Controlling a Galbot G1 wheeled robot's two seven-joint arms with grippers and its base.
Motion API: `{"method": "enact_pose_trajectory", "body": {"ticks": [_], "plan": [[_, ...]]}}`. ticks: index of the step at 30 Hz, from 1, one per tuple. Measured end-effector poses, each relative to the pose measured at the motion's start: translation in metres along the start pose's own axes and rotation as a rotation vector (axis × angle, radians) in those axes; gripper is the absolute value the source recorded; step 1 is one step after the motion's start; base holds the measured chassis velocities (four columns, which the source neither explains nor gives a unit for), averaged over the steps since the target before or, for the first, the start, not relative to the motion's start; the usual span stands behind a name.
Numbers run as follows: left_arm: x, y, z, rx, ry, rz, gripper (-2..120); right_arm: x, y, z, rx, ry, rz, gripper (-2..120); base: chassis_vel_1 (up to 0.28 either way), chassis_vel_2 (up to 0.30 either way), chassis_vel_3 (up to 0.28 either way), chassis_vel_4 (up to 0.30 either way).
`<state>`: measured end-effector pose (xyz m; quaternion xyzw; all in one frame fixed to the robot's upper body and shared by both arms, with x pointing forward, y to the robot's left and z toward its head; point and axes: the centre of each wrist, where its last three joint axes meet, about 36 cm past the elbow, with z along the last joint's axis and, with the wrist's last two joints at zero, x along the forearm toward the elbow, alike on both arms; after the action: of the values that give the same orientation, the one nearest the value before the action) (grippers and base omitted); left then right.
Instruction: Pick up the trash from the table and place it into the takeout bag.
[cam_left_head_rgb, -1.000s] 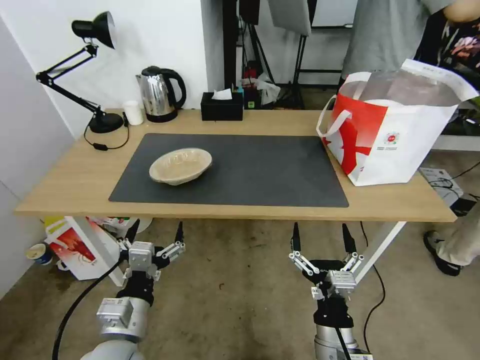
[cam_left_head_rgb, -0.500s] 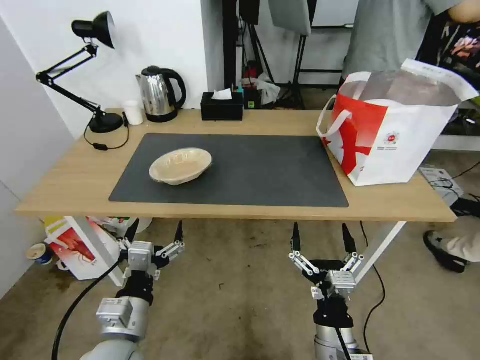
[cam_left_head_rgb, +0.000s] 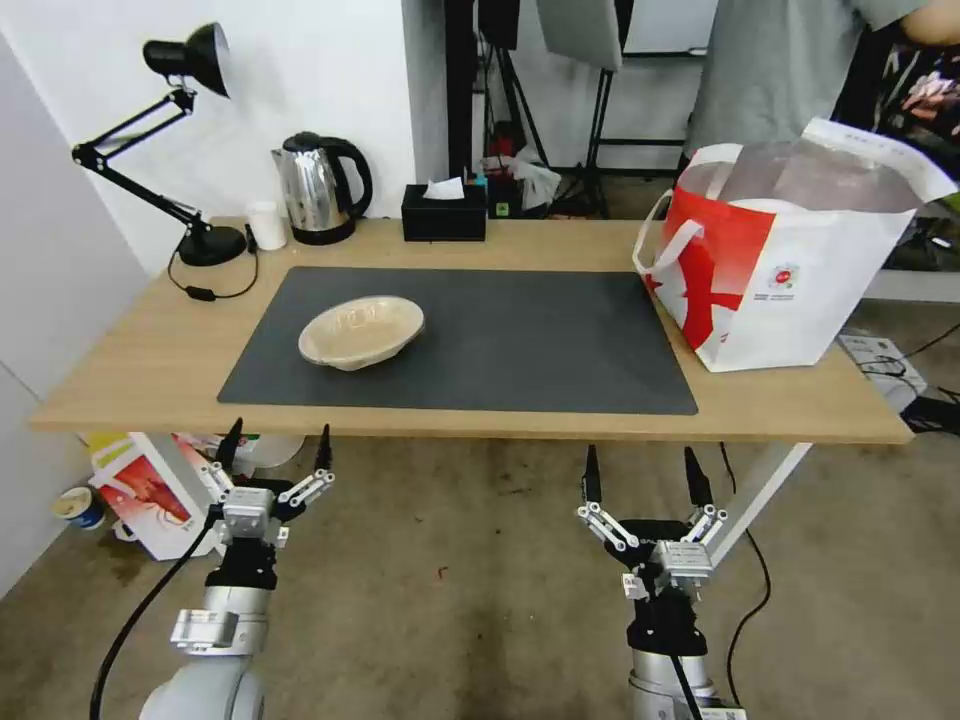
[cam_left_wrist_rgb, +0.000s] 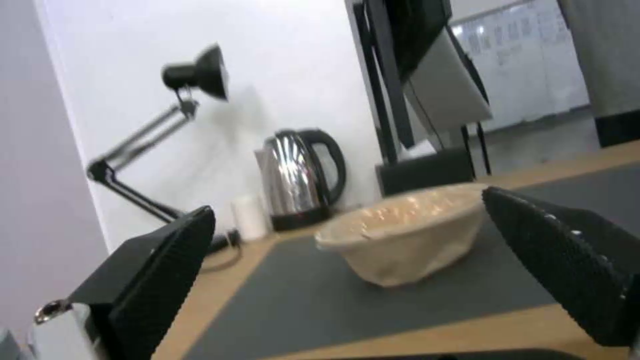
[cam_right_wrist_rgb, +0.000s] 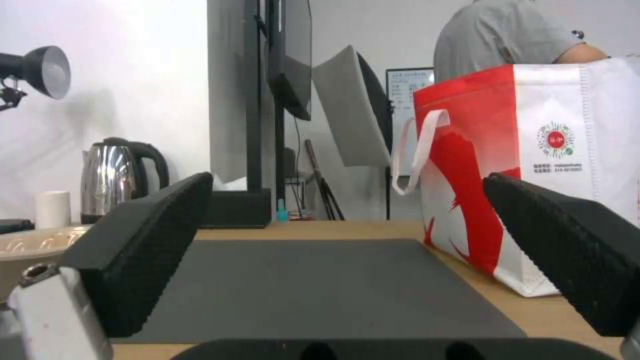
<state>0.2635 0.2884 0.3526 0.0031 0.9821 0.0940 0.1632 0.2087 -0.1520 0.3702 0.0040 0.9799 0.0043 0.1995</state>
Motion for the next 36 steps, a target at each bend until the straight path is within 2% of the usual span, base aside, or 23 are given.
{"method": "enact_pose_trajectory", "body": {"ticks": [2,4,5,9,12,19,21,22,24,25,27,29,31,36], "plan": [[0.000,0.002,0.004,-0.007,-0.014,-0.002,100,0.000,0.000,0.000,0.000,0.000,0.000,100,0.000,0.000,0.000,0.000],[0.001,0.011,0.019,-0.034,-0.069,-0.007,100,0.000,0.000,0.000,0.000,0.000,0.000,100,0.000,0.000,0.000,0.000],[0.001,0.011,0.019,-0.034,-0.069,-0.007,100,0.000,0.000,0.000,0.000,0.000,0.000,100,0.000,0.000,0.000,0.000],[0.003,0.027,0.043,-0.083,-0.158,-0.019,100,0.000,0.000,0.000,0.000,0.000,0.000,100,0.000,0.000,0.000,0.000],[0.004,0.032,0.052,-0.103,-0.190,-0.024,100,0.000,0.000,0.000,0.000,0.000,0.000,100,0.000,0.000,0.000,0.000],[0.004,0.035,0.053,-0.111,-0.202,-0.020,100,0.000,0.000,0.000,0.000,0.000,0.000,100,0.000,0.000,0.000,0.000],[0.003,0.041,0.045,-0.124,-0.216,-0.003,100,0.000,0.000,0.000,0.000,0.000,0.000,100,0.000,0.000,0.000,0.000],[0.000,0.049,0.035,-0.141,-0.235,0.021,100,0.000,0.000,0.000,0.000,0.000,0.000,100,0.000,0.000,0.000,0.000],[-0.008,0.070,-0.001,-0.194,-0.291,0.103,100,0.000,0.000,0.000,0.000,0.000,0.000,100,0.000,0.000,0.000,0.000],[-0.008,0.070,-0.001,-0.194,-0.291,0.103,100,0.000,0.000,0.000,0.000,0.000,0.000,100,0.000,0.000,0.000,0.000],[-0.013,0.078,-0.020,-0.219,-0.320,0.147,100,0.000,0.000,0.000,0.000,0.000,0.000,100,0.000,0.000,0.000,0.000],[-0.013,0.078,-0.024,-0.217,-0.318,0.154,100,0.000,0.000,0.000,0.000,0.000,0.000,100,0.000,0.000,0.000,0.000],[-0.016,0.073,-0.043,-0.206,-0.344,0.165,100,0.000,0.000,0.000,0.000,0.000,0.000,100,0.000,0.000,0.000,0.000],[-0.021,0.073,-0.052,-0.197,-0.345,0.172,100,0.000,0.000,0.000,0.000,0.000,0.000,100,0.000,0.000,0.000,0.000]]}}
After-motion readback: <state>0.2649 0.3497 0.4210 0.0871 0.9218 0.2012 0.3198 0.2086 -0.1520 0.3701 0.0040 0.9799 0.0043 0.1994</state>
